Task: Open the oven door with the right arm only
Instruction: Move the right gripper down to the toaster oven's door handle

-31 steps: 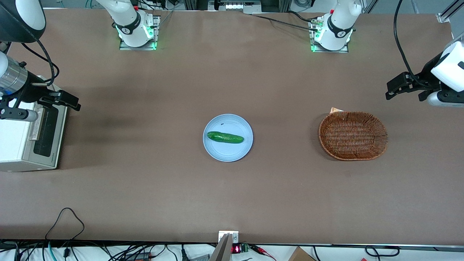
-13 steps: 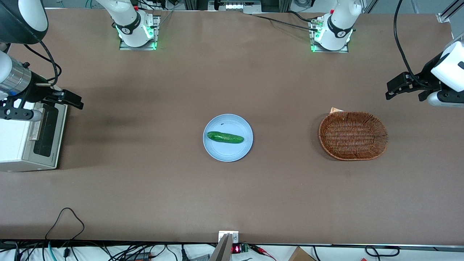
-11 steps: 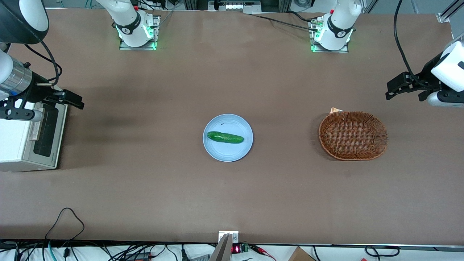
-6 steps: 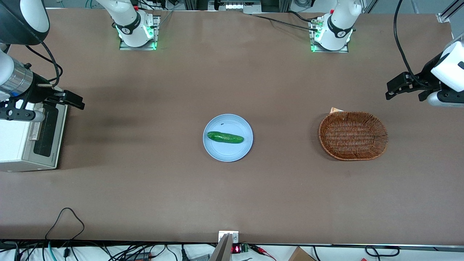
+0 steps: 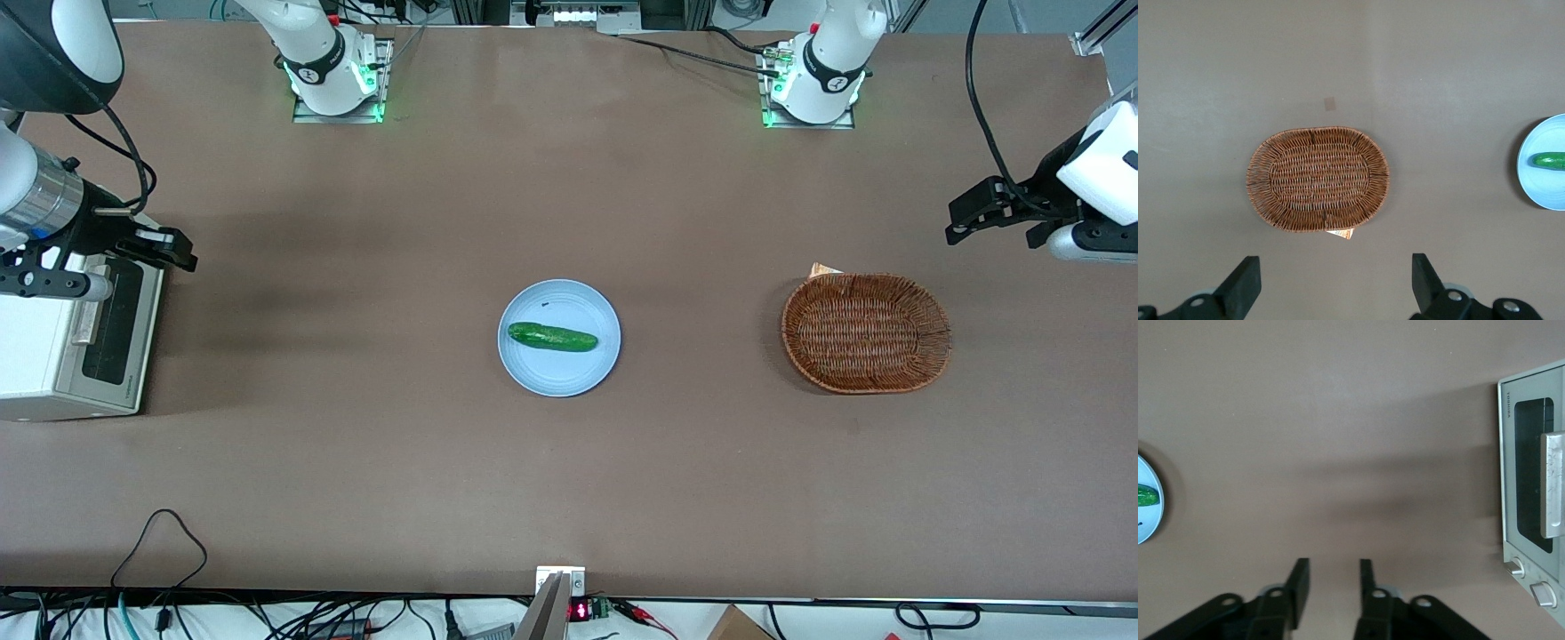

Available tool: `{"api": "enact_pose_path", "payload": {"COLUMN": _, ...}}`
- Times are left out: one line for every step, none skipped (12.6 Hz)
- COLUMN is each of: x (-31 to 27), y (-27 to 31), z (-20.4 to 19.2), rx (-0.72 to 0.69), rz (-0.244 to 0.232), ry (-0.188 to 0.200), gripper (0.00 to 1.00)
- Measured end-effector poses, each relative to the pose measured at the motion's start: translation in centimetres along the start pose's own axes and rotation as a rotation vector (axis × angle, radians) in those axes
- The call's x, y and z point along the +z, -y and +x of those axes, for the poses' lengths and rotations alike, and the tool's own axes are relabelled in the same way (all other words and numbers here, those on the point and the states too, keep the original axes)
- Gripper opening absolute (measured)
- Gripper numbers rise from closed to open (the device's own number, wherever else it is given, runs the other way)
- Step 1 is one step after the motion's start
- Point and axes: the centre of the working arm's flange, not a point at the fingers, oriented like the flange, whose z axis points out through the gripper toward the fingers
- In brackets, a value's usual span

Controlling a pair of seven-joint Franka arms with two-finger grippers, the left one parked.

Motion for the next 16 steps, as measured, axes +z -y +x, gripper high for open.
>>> {"api": "enact_pose_path", "payload": {"x": 0.1, "y": 0.0, "z": 0.0, "rx": 0.0, "rz": 0.0, "ry": 0.002, "gripper": 0.18}}
{"api": "enact_pose_path", "payload": {"x": 0.1, "y": 0.0, "z": 0.1, "rx": 0.0, "rz": 0.0, "ry": 0.002, "gripper": 0.08}}
{"api": "enact_pose_path", "payload": {"x": 0.1, "y": 0.0, "z": 0.1, "rx": 0.0, "rz": 0.0, "ry": 0.002, "gripper": 0.02}}
{"api": "enact_pose_path", "payload": {"x": 0.1, "y": 0.0, "z": 0.1, "rx": 0.0, "rz": 0.0, "ry": 0.002, "gripper": 0.02}}
{"api": "enact_pose_path", "payload": {"x": 0.1, "y": 0.0, "z": 0.1, "rx": 0.0, "rz": -0.001, "ry": 0.002, "gripper": 0.02}}
{"api": "enact_pose_path", "payload": {"x": 0.1, "y": -0.1, "z": 0.0, "rx": 0.0, "rz": -0.004, "ry": 0.003, "gripper": 0.02}}
{"api": "enact_pose_path", "payload": {"x": 0.2, "y": -0.2, "z": 0.0, "rx": -0.003, "rz": -0.023, "ry": 0.011, "gripper": 0.02}}
{"api": "enact_pose_path", "payload": {"x": 0.4, "y": -0.5, "z": -0.3, "rx": -0.007, "rz": -0.056, "ry": 0.033, "gripper": 0.02}}
{"api": "enact_pose_path", "payload": {"x": 0.6, "y": -0.6, "z": -0.6, "rx": -0.012, "rz": -0.093, "ry": 0.06, "gripper": 0.01}}
{"api": "enact_pose_path", "payload": {"x": 0.8, "y": -0.4, "z": -0.9, "rx": -0.014, "rz": -0.135, "ry": 0.076, "gripper": 0.01}}
{"api": "enact_pose_path", "payload": {"x": 1.2, "y": -0.3, "z": -0.9, "rx": -0.012, "rz": -0.191, "ry": 0.087, "gripper": 0.01}}
{"api": "enact_pose_path", "payload": {"x": 2.0, "y": -0.3, "z": -0.9, "rx": -0.013, "rz": -0.272, "ry": 0.108, "gripper": 0.01}}
{"api": "enact_pose_path", "payload": {"x": 3.4, "y": -0.6, "z": -0.6, "rx": -0.01, "rz": -0.374, "ry": 0.14, "gripper": 0.01}}
{"api": "enact_pose_path", "payload": {"x": 5.2, "y": -0.9, "z": 0.0, "rx": 0.002, "rz": -0.477, "ry": 0.165, "gripper": 0.01}}
{"api": "enact_pose_path", "payload": {"x": 7.4, "y": -1.0, "z": 0.9, "rx": 0.019, "rz": -0.567, "ry": 0.179, "gripper": 0.02}}
{"api": "enact_pose_path", "payload": {"x": 9.6, "y": -1.1, "z": 1.7, "rx": 0.039, "rz": -0.647, "ry": 0.186, "gripper": 0.02}}
